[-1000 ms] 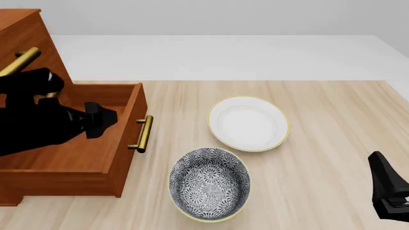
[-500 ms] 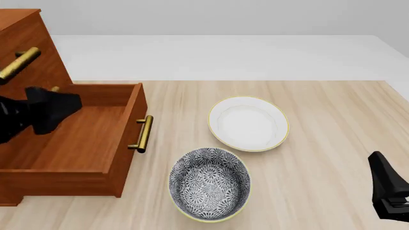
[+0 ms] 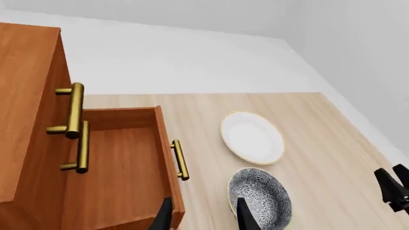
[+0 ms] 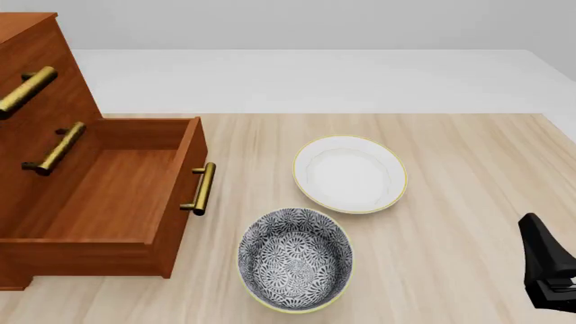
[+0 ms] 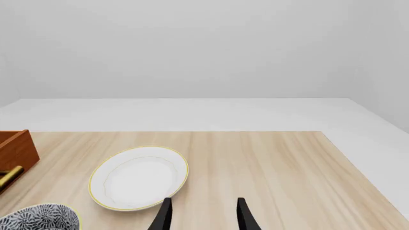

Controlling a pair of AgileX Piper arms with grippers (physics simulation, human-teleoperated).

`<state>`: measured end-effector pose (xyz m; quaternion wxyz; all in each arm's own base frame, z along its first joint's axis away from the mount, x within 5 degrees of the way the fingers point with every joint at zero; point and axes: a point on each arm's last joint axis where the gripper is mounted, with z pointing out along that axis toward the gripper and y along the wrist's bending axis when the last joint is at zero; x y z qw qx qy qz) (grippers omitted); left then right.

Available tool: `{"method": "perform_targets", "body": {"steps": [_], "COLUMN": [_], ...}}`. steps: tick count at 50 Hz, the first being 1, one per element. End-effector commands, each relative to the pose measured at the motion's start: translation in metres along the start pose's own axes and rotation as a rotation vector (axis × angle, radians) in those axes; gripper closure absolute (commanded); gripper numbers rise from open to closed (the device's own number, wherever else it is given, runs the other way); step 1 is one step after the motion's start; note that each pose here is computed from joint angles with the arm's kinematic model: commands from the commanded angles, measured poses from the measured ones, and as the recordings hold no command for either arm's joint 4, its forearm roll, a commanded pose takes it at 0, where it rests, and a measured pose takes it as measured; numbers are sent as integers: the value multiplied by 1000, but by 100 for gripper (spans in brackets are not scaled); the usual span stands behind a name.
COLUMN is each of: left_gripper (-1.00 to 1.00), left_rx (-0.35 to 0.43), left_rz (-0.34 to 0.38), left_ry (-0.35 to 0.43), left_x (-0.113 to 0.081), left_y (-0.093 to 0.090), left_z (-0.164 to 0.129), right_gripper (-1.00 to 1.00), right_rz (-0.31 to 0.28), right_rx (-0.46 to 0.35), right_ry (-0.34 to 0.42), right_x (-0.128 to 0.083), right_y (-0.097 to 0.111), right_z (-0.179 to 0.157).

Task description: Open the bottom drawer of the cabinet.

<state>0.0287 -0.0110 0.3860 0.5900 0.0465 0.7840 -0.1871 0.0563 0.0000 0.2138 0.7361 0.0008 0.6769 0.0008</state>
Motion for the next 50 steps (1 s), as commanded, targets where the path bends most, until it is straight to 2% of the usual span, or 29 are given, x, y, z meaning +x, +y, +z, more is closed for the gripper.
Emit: {"method": "perform_targets", "body": {"steps": [1, 2, 4, 6, 7, 13, 16, 21, 22, 30, 31, 32, 33, 36, 37, 39, 40, 50], "left_gripper": [-100, -100, -100, -100, -100, -100, -100, -100, -100, -100, -100, -100, -100, -100, -100, -100, -100, -100], "left_rx": [4, 22, 22, 17, 16, 26, -4, -21, -33, -21, -5, -5, -15, -15, -8, -8, -12, -24], "left_rz": [42, 50, 50, 49, 57, 61, 95, 95, 123, 134, 163, 163, 195, 195, 229, 229, 192, 184], "left_ry": [-123, -79, -79, -88, -119, -145, -166, -183, -204, -203, -191, -191, -141, -141, -125, -125, -151, -174], "left_x": [5, 15, 15, 17, 16, 16, 26, 27, 25, 25, 25, 25, 29, 29, 31, 31, 28, 26], "left_y": [1, 4, 4, 4, 4, 4, 4, 2, 0, 0, 2, 2, 4, 4, 5, 5, 3, 1], "left_z": [-55, -51, -51, -58, -69, -79, -97, -109, -120, -129, -132, -132, -130, -130, -126, -126, -133, -138], "right_gripper": [-100, -100, -100, -100, -100, -100, -100, -100, -100, -100, -100, -100, -100, -100, -100, -100, -100, -100], "right_rz": [0, 0, 0, 0, 1, 0, 0, 1, 1, 0, 0, 0, 0, 0, 0, 0, 0, 0], "right_rx": [0, 0, 0, 0, 0, 0, 0, 0, 0, 0, 0, 0, 0, 0, 0, 0, 0, 0], "right_ry": [0, 0, 0, 0, 0, 0, 0, 0, 0, 0, 0, 0, 0, 0, 0, 0, 0, 0], "right_x": [0, 0, 0, 0, 0, 0, 0, 0, 0, 0, 0, 0, 0, 0, 0, 0, 0, 0], "right_y": [0, 0, 0, 0, 0, 0, 0, 0, 0, 0, 0, 0, 0, 0, 0, 0, 0, 0], "right_z": [0, 0, 0, 0, 0, 0, 0, 0, 0, 0, 0, 0, 0, 0, 0, 0, 0, 0]}}
